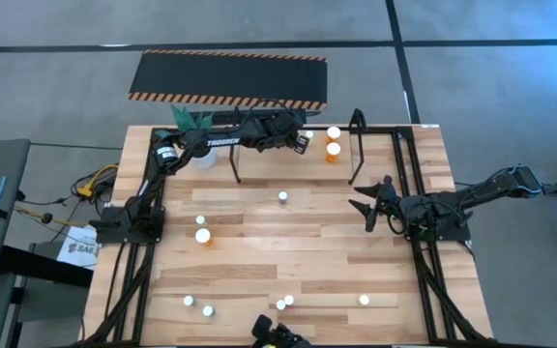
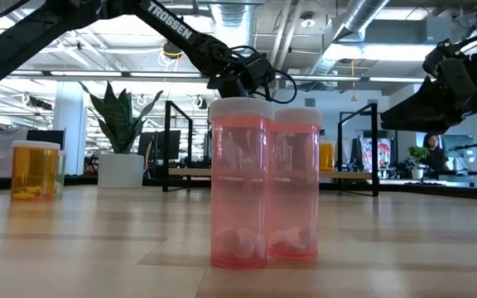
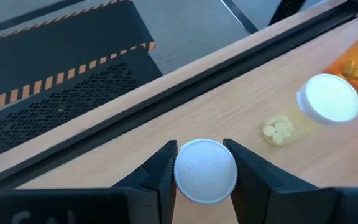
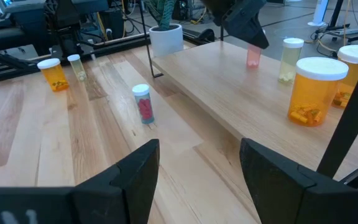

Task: Pick and place medicine bottles onto shelf by color
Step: Put the red pill bottle on the shelf, then put the blue pill bottle on the shelf

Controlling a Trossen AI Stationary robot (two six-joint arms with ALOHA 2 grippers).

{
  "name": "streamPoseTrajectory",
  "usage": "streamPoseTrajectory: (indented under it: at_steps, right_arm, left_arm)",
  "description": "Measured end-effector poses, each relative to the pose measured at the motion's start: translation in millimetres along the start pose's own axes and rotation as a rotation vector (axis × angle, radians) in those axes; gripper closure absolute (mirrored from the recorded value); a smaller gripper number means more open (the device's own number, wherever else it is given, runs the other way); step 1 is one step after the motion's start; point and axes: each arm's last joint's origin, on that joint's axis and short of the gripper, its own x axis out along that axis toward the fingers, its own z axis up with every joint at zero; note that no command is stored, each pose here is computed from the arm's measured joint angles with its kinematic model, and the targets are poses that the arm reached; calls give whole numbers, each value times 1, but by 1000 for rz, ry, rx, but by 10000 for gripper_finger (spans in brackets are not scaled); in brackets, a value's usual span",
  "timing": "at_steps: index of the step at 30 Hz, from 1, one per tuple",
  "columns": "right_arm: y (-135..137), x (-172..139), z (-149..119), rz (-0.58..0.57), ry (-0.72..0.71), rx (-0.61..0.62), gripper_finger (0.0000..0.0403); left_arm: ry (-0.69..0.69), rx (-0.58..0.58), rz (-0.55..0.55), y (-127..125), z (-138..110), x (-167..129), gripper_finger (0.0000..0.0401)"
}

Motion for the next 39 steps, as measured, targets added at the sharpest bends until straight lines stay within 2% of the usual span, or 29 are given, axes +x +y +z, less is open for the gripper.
streamPoseTrajectory:
  at_steps: [7,22,39]
  right_arm:
    - [0,0,0,0,0,0,159]
    - [0,0,0,0,0,0,159]
    - [0,0,0,0,0,0,159]
  left_arm:
    - [3,-1,-5,0,0,0,295]
    - [4,-7,-8,0,0,0,258]
    - [20,-12,41,-10,-10,-6,181]
